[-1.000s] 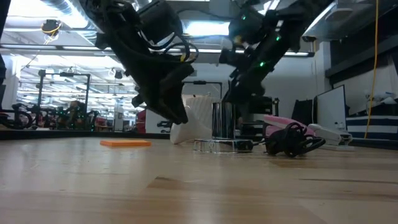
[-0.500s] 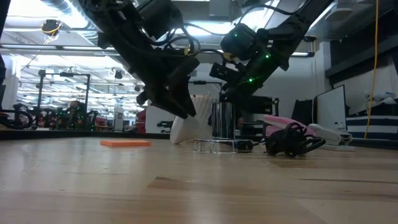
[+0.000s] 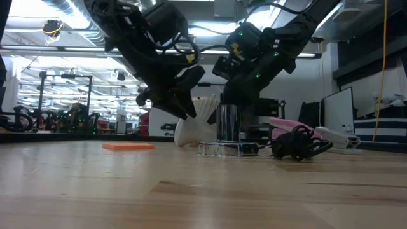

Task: Screw lightbulb
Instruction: Insert the lightbulb into the lamp

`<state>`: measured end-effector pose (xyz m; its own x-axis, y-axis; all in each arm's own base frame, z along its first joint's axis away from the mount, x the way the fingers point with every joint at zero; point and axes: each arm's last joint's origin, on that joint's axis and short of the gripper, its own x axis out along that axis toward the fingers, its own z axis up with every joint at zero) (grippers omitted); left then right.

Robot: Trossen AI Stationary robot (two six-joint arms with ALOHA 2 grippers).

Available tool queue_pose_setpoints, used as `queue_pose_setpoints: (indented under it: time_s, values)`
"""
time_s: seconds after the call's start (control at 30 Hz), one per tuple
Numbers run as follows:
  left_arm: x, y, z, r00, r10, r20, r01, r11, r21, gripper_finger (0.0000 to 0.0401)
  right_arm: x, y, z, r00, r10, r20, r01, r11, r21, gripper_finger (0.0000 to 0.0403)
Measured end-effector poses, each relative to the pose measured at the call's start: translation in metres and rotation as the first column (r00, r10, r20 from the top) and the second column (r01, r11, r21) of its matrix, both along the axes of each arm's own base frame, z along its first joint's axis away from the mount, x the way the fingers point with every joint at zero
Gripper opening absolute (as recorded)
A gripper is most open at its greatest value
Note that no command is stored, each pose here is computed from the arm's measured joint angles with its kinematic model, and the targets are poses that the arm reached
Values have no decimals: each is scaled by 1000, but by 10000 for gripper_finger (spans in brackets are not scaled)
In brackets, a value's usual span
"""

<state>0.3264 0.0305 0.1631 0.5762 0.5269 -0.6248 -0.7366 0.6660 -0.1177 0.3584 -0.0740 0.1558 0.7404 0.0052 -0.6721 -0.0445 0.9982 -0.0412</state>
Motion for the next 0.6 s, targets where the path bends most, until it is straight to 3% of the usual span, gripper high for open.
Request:
queue_pose_setpoints:
  time_s: [0.27, 0.47, 0.6]
  values:
    - [0, -8, 4, 1000, -17, 13, 17, 1000, -6, 131, 3, -5, 5, 994, -105, 9, 105, 990, -98, 175]
    - [-6, -23, 25, 995, -76, 64, 75, 997, 6, 131, 13, -7, 21, 992, -108, 63, 114, 988, -107, 175]
    - [-11, -26, 41, 993, -68, 95, 62, 996, 63, 131, 18, -8, 30, 991, -108, 79, 116, 987, -108, 175]
